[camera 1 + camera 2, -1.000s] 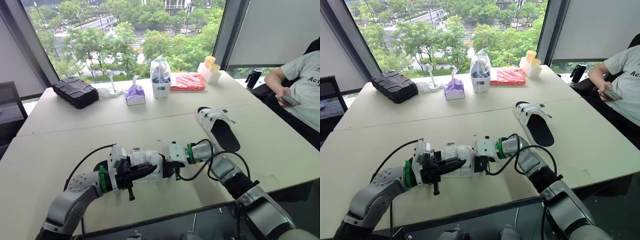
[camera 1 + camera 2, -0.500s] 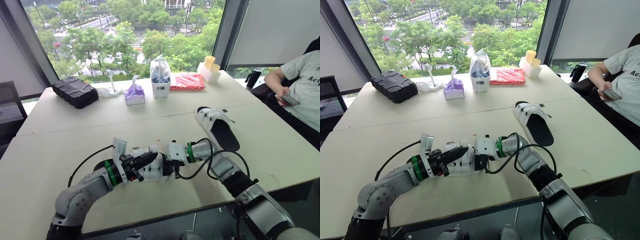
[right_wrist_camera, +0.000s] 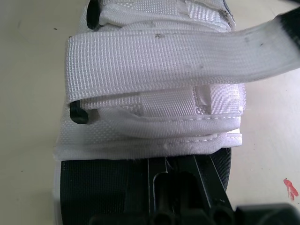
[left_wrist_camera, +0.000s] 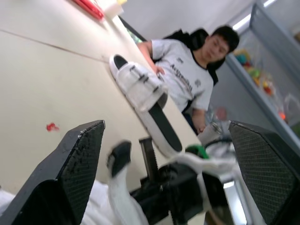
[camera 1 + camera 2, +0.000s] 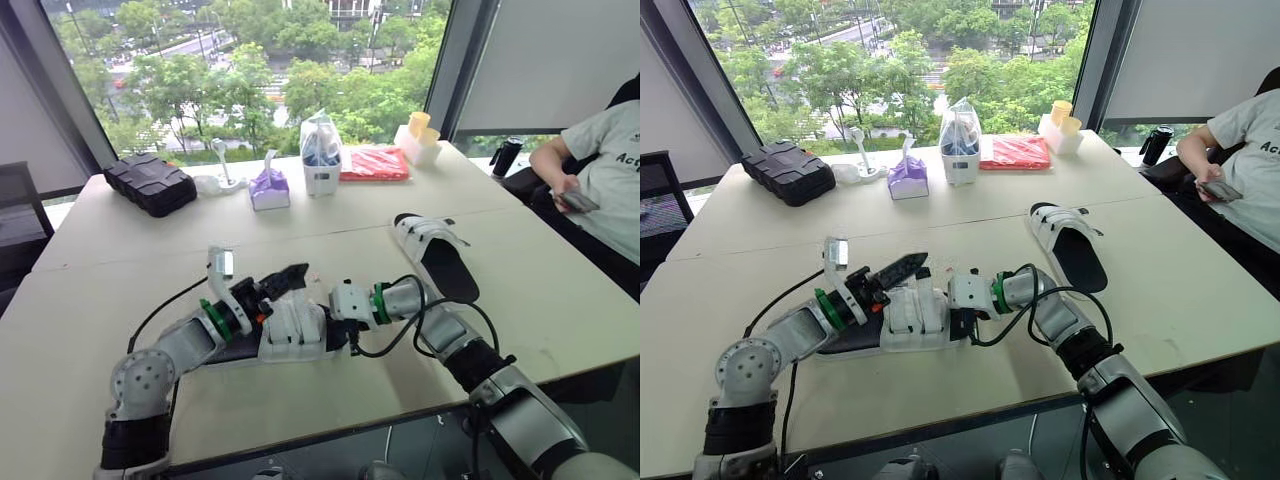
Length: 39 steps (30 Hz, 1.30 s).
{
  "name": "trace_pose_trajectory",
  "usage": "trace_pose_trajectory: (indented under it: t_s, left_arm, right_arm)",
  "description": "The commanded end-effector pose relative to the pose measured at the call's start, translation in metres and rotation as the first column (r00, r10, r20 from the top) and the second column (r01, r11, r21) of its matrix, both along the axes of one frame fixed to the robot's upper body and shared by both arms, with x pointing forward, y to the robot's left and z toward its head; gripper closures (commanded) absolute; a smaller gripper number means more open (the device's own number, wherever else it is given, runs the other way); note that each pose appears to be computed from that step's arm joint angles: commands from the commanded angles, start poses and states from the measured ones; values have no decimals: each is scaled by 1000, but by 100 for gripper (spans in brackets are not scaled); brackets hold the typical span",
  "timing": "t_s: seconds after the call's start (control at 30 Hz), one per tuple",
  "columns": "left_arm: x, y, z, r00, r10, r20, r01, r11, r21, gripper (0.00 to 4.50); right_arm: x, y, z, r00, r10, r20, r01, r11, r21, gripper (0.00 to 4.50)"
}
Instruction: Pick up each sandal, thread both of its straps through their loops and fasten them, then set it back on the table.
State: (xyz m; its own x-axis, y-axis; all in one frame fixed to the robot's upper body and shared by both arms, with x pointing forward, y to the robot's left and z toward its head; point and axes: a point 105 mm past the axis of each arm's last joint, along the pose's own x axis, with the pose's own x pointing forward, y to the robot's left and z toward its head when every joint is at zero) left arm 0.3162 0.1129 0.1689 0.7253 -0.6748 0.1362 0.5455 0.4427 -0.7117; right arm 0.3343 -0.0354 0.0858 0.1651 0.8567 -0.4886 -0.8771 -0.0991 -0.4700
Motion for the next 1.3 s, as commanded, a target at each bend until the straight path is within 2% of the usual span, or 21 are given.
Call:
trace_pose_trajectory:
  t_s: [0.03, 0.07, 0.17, 0.23, 0.3, 0.43, 0.57, 0.73, 0.9, 0.97, 1.03, 1.23, 1.3]
  left_arm:
    - [4, 18, 25, 997, 67, 25, -65, 995, -78, 7]
    - [5, 23, 28, 996, 84, 24, -81, 993, -86, 7]
    - [5, 29, 42, 994, 78, 80, -78, 997, -7, 7]
    - [5, 22, 49, 980, -25, 199, -19, 976, 218, 7]
    - [5, 14, 47, 950, -152, 272, 27, 910, 413, 7]
    - [15, 7, 30, 871, -398, 288, 124, 745, 655, 7]
    - [25, 4, 15, 806, -555, 205, 262, 645, 718, 7]
    - [42, -1, 5, 776, -608, 166, 321, 609, 726, 7]
    - [41, -7, -4, 738, -661, 140, 365, 564, 741, 7]
    - [37, -8, -6, 713, -689, 130, 387, 542, 746, 59]
    - [37, -8, -7, 715, -687, 131, 386, 544, 745, 135]
    - [36, -10, -5, 725, -674, 143, 391, 573, 720, 445]
    - [32, -12, 0, 724, -671, 157, 406, 599, 690, 445]
  right_arm:
    - [2, -22, -36, 993, -87, -78, 76, 989, -129, 450]
    - [1, -21, -36, 993, -87, -78, 76, 989, -128, 450]
    - [2, -21, -36, 993, -90, -77, 80, 989, -124, 450]
    - [3, -20, -35, 993, -91, -76, 81, 989, -120, 450]
    - [3, -19, -35, 993, -89, -76, 80, 989, -121, 450]
    - [3, -18, -36, 994, -84, -76, 74, 990, -124, 450]
    - [3, -17, -35, 994, -82, -74, 73, 990, -121, 450]
    - [4, -19, -35, 994, -86, -61, 77, 989, -130, 450]
    - [5, -20, -34, 994, -93, -57, 85, 988, -129, 450]
    - [5, -20, -34, 994, -94, -56, 86, 988, -128, 450]
    - [5, -21, -34, 994, -95, -56, 88, 988, -128, 450]
    - [5, -21, -34, 994, -95, -55, 87, 988, -129, 450]
    - [5, -21, -34, 994, -94, -56, 86, 988, -129, 450]
